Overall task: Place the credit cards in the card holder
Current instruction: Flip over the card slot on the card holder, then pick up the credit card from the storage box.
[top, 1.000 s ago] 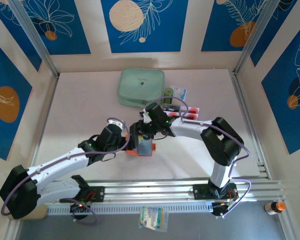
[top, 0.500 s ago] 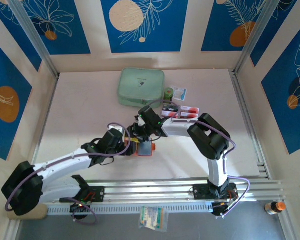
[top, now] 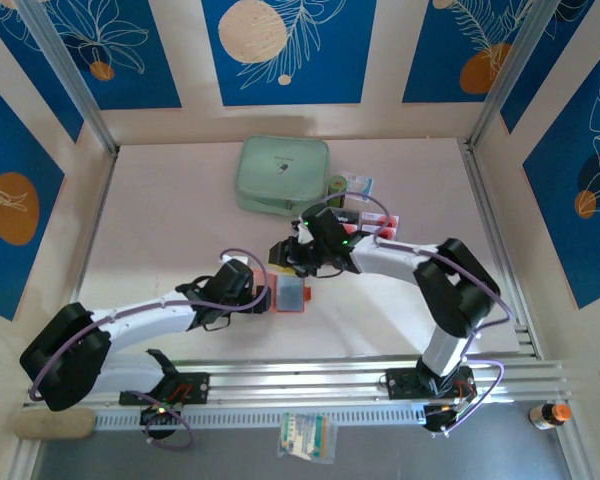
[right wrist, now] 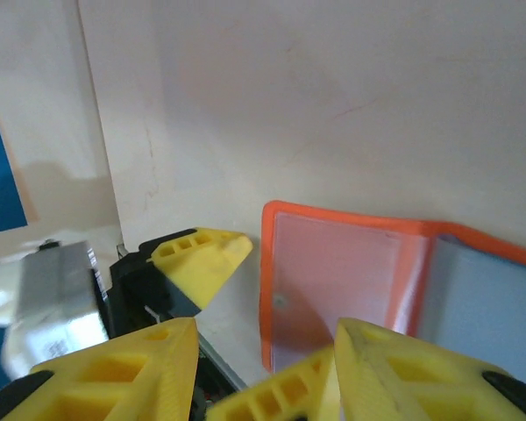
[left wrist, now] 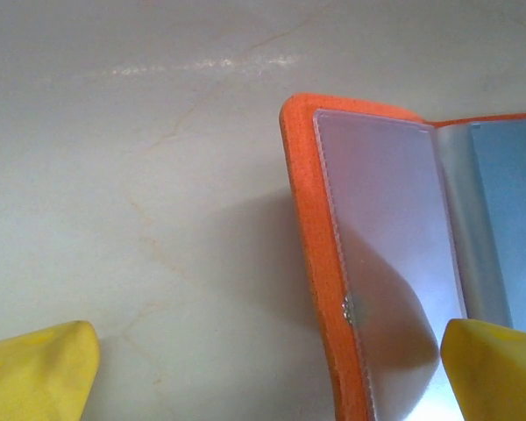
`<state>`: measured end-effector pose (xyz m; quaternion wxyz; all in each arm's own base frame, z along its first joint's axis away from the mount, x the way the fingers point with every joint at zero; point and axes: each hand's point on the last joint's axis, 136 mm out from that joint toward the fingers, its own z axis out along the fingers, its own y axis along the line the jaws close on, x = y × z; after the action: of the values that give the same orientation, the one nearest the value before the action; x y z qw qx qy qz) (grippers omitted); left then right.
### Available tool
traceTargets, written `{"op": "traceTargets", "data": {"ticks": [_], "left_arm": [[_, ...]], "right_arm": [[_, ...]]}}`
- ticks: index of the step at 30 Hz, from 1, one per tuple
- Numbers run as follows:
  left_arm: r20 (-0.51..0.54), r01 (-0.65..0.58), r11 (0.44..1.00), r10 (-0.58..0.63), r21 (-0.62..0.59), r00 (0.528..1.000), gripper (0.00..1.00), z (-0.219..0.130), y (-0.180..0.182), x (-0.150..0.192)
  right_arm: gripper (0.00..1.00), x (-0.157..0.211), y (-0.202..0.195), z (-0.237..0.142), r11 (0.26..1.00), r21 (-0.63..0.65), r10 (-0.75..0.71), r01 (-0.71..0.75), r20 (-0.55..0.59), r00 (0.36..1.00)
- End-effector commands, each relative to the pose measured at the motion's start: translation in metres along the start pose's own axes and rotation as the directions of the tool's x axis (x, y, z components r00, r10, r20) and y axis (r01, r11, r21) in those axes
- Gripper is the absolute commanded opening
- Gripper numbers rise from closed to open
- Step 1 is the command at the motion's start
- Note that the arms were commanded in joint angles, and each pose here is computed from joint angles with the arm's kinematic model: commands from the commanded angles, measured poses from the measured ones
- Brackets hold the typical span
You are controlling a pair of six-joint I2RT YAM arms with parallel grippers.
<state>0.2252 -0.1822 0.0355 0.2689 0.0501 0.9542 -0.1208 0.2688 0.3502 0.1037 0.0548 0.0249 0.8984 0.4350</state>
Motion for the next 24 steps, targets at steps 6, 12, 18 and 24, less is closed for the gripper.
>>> {"op": "traceTargets", "data": {"ticks": [6,12,18,24], "left_arm": [[0.034,0.01,1.0,-0.009,-0.02,0.999,1.0,-0.005,-0.002,-0.013],[0.032,0.007,1.0,-0.006,-0.025,0.999,1.0,-0.005,-0.004,-0.016],[0.028,0.003,0.999,-0.002,-0.033,1.0,1.0,-0.003,-0.004,-0.016],[0.02,-0.01,1.0,0.01,-0.024,1.0,1.0,0.001,-0.008,-0.018]], "right_arm": [[0.45,0.023,-0.077,-0.047,0.904,0.408,-0.138,0.126,0.0,0.99],[0.45,0.026,-0.096,-0.041,0.848,0.5,-0.176,0.174,-0.044,0.983],[0.4,0.032,-0.111,-0.026,0.829,0.529,-0.155,0.179,-0.09,0.984],[0.08,0.032,-0.124,-0.033,0.813,0.562,-0.139,0.155,-0.071,0.988]]}}
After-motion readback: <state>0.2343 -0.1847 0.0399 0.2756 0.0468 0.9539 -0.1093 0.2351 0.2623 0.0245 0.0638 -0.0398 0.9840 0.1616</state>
